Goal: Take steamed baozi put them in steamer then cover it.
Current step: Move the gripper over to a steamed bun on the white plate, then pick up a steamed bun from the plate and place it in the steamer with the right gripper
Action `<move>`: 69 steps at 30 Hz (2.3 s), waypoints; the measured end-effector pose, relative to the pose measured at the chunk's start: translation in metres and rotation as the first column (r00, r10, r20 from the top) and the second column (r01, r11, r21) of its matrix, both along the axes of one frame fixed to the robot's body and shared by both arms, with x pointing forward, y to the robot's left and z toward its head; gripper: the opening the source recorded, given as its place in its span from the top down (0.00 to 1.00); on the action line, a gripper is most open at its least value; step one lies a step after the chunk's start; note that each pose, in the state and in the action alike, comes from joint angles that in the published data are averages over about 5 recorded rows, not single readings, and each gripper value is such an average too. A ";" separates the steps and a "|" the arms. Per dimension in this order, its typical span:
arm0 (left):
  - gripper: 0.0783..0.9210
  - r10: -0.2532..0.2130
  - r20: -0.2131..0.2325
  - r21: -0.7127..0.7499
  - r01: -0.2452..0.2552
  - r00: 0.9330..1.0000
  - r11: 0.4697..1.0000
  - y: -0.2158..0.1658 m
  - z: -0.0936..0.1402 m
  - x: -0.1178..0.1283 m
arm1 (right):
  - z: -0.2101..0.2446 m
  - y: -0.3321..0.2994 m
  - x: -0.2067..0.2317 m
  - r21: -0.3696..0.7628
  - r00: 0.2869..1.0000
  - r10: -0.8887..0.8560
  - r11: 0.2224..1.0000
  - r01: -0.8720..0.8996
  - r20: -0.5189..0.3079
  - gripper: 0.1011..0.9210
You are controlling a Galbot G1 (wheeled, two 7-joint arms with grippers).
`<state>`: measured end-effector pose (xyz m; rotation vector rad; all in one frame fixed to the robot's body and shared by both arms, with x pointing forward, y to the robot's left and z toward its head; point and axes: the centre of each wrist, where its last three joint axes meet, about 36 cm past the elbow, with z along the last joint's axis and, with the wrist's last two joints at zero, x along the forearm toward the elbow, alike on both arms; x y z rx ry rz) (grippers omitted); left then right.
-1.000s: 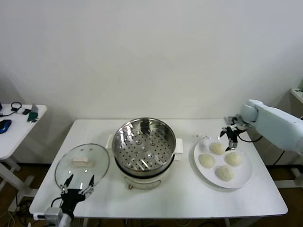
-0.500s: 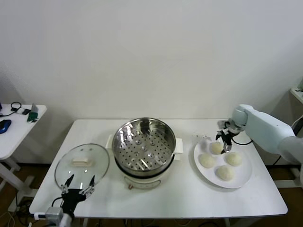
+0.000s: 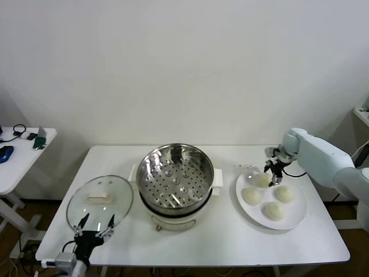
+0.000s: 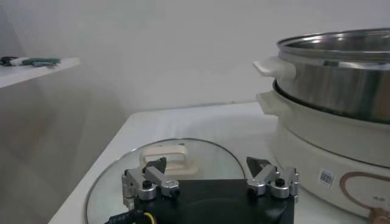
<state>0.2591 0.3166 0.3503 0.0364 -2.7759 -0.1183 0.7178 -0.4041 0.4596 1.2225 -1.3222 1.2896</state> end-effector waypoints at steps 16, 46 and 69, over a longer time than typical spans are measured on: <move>0.12 -0.001 0.001 0.007 0.001 1.000 1.000 0.000 -0.003 -0.004 | 0.102 0.024 0.020 0.013 0.970 0.224 0.974 -0.226 0.092 0.30; 0.12 -0.025 0.040 0.053 0.023 0.999 0.998 -0.003 0.017 -0.008 | 0.232 0.351 -0.023 -0.144 0.275 0.955 0.289 -0.946 0.112 0.30; 0.12 -0.032 0.041 0.059 0.030 0.999 0.998 -0.003 0.011 -0.006 | 0.145 0.406 0.000 -0.135 0.199 0.976 0.210 -0.968 0.087 0.30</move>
